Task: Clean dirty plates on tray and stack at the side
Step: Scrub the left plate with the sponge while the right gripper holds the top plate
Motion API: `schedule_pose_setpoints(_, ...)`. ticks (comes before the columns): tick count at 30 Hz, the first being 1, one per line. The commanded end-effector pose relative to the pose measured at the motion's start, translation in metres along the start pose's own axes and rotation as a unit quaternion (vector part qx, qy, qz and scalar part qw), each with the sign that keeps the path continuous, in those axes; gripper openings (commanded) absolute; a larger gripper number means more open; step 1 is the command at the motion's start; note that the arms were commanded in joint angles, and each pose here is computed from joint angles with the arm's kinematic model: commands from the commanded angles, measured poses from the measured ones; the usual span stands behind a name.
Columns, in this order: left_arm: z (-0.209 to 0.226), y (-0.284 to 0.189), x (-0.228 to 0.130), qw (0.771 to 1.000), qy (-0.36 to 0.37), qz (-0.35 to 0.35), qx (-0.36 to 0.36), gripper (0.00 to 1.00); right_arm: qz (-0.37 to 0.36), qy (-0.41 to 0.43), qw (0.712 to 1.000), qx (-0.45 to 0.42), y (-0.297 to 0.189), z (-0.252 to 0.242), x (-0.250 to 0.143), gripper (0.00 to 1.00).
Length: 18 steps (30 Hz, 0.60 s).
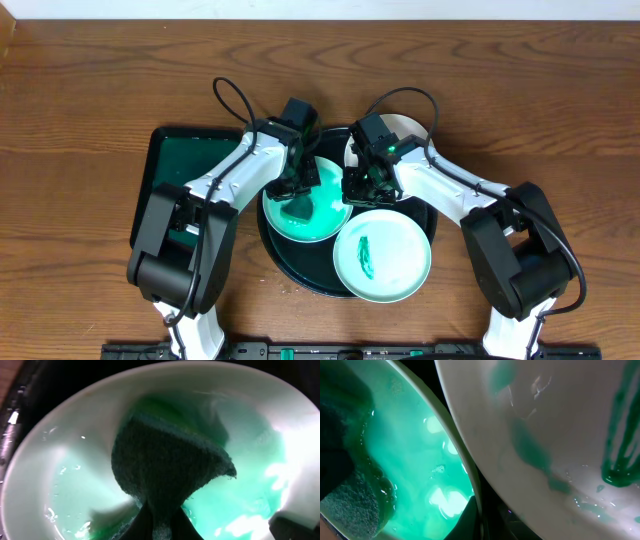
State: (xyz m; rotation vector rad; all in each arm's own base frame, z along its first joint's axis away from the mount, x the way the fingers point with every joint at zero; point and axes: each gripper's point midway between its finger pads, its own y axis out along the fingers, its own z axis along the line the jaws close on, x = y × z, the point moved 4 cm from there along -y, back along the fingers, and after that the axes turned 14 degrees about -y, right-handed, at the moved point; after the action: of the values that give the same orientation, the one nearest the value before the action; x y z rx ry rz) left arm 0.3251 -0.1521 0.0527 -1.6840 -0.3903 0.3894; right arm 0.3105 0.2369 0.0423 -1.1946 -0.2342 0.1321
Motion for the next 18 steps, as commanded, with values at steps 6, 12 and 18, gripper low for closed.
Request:
schedule_pose_setpoints(6,0.052,0.006,0.02,0.985,-0.041,-0.078,0.147,0.07,-0.002,-0.001,1.0,-0.005,0.001,0.0,0.003,0.01)
schedule_pose_setpoints(12,0.032,0.013,-0.013,0.995,-0.024,0.016,0.091,0.07,-0.001,-0.002,1.0,-0.004,0.001,0.0,0.003,0.01)
schedule_pose_setpoints(18,-0.005,0.015,-0.012,0.999,0.031,0.04,-0.02,0.07,-0.003,-0.002,1.0,-0.004,0.001,0.0,0.003,0.01)
